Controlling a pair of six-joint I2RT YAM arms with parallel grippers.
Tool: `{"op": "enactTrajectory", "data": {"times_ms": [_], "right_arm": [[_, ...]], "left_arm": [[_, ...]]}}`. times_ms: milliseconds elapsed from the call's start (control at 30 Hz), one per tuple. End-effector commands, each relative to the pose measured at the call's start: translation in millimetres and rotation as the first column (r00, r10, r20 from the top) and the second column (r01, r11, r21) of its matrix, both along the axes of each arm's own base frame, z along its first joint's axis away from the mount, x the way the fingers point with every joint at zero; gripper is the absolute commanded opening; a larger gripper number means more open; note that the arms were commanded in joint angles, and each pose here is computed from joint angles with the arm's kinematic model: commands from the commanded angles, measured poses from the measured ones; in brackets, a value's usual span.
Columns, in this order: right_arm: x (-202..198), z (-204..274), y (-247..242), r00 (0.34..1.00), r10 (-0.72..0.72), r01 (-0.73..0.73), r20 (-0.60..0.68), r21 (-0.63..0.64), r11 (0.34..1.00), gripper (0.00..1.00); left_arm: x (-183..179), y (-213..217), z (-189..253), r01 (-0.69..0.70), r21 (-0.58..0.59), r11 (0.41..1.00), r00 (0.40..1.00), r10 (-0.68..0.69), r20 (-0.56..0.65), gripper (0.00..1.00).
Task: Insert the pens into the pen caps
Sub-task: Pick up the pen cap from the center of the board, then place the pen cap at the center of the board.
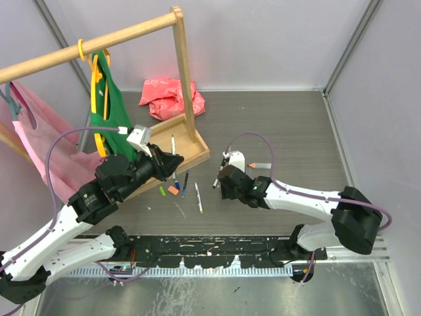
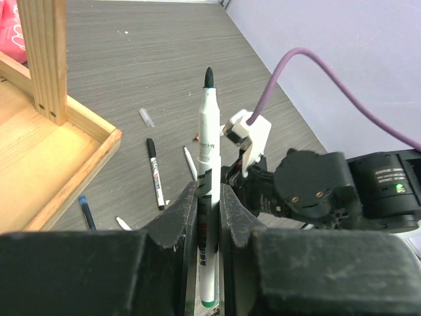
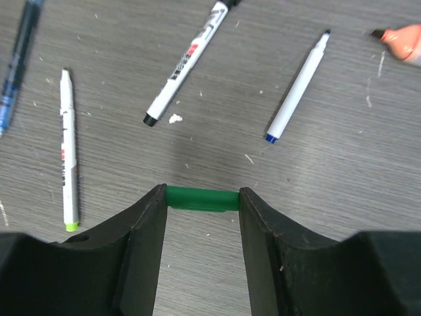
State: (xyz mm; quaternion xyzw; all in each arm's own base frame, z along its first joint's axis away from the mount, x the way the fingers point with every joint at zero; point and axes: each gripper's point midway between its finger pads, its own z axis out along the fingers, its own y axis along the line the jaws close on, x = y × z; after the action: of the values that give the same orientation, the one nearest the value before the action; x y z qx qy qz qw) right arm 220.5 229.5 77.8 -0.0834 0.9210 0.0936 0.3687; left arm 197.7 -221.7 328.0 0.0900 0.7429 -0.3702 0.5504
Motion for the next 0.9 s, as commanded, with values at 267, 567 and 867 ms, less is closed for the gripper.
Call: {"op": "enactTrajectory", "data": {"times_ms": [267, 567, 867], "right_arm": [[4.0, -39.1, 10.5, 0.999, -0.048, 0.046, -0.021, -0.069, 0.997, 0.51], [-2.5, -55.9, 13.6, 0.997, -0.045, 0.041, -0.060, -0.067, 0.997, 0.63], [7.9, -24.6, 5.1, 0.999, -0.031, 0.033, 0.023, -0.104, 0.994, 0.69]], "left_arm": [[1.4, 10.0, 15.1, -0.042, -0.041, 0.998, 0.999, 0.043, 0.030, 0.00], [2.7, 12.9, 12.8, -0.059, -0.033, 0.998, 0.998, 0.059, 0.024, 0.00], [5.9, 17.1, 7.1, -0.089, -0.015, 0.996, 0.996, 0.089, 0.008, 0.00]]}}
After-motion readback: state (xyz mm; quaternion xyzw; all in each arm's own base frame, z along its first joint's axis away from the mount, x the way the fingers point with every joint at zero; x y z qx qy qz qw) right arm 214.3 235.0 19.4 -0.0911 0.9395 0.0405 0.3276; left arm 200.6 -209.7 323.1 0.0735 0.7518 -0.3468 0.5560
